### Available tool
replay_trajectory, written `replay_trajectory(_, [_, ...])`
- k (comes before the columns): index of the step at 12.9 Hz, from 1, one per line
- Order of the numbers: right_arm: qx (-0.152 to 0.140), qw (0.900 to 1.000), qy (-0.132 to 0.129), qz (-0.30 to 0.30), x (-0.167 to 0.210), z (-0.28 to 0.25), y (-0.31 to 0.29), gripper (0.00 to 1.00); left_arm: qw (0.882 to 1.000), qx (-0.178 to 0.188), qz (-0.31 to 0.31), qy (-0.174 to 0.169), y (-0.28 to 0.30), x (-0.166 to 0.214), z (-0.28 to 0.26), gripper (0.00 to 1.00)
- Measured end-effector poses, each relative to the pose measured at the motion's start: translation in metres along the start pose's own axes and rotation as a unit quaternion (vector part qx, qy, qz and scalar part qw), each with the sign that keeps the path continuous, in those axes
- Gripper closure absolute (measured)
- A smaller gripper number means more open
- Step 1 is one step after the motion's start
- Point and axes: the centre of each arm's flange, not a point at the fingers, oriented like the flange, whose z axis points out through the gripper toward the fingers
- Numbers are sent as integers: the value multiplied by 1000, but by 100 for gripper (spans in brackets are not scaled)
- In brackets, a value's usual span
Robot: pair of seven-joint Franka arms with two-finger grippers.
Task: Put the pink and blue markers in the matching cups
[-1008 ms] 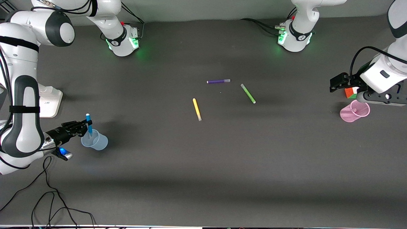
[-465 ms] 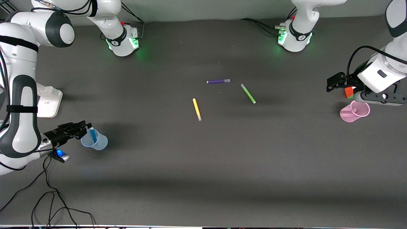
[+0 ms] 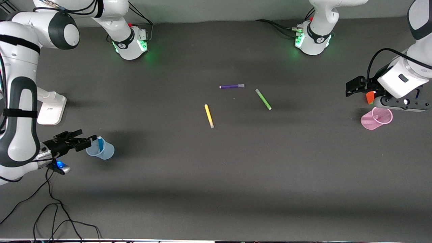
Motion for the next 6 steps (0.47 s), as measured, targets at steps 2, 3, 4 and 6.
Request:
replay_trajectory(2, [-68,995,68,-15,-55,-49,-61,0,1000,1,1,0,1,0,0,0])
replay_trajectory(3, [-90,990,106,-19,-89,-72,-90,0,1000,2,2,-1,1,0,0,0])
replay_trajectory(4, [-103,985,140,-22,-119,-91,-109,0,1000,2,2,-1,1,0,0,0])
replay_trajectory(6, [-109,974,195,-30,-162,-113,-124,0,1000,2,2,-1,1,0,0,0])
